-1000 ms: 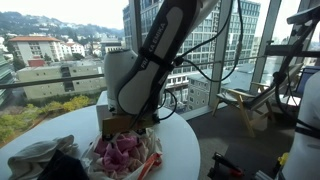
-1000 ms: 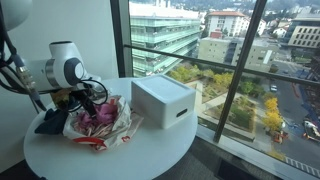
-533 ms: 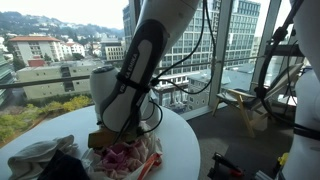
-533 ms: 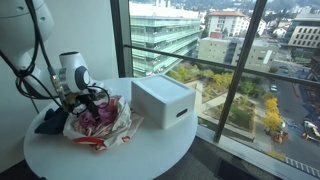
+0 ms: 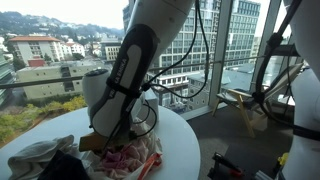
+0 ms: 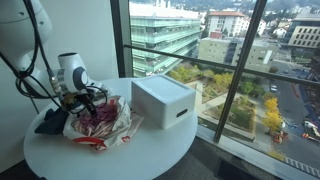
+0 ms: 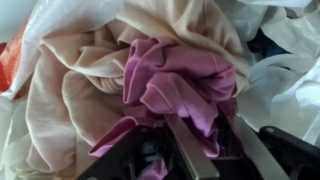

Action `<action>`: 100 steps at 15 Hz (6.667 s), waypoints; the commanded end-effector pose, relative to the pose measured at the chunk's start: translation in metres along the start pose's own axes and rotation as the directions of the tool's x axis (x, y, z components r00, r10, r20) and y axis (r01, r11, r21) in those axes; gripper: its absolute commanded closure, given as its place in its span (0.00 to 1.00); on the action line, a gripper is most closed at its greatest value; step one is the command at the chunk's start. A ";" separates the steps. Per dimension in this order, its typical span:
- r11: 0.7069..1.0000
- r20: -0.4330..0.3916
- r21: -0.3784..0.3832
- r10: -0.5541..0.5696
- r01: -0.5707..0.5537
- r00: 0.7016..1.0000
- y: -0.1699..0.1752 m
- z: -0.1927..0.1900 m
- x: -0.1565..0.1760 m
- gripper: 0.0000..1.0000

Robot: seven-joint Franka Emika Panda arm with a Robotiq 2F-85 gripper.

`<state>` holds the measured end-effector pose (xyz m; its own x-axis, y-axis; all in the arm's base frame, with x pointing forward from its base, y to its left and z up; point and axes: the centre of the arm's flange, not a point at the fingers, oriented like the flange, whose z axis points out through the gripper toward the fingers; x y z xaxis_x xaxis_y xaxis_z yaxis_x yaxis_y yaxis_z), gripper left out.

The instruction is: Put the t-shirts on top of the white storage container.

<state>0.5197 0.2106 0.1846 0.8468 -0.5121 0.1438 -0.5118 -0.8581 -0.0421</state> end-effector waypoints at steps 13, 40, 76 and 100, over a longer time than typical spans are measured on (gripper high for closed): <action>0.984 -0.426 -0.097 0.095 -0.150 0.900 0.043 -0.233 0.054 0.90; 0.947 -0.861 -0.211 -0.062 -0.243 0.505 0.019 -0.173 0.183 0.86; 0.999 0.069 -0.050 0.017 -0.014 0.997 0.026 -0.139 -0.091 0.00; 1.000 0.015 -0.011 0.001 -0.001 1.000 0.031 0.014 -0.017 0.00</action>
<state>0.4713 0.1778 0.1869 0.8549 -0.5087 0.1020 -0.5110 -0.8596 -0.0043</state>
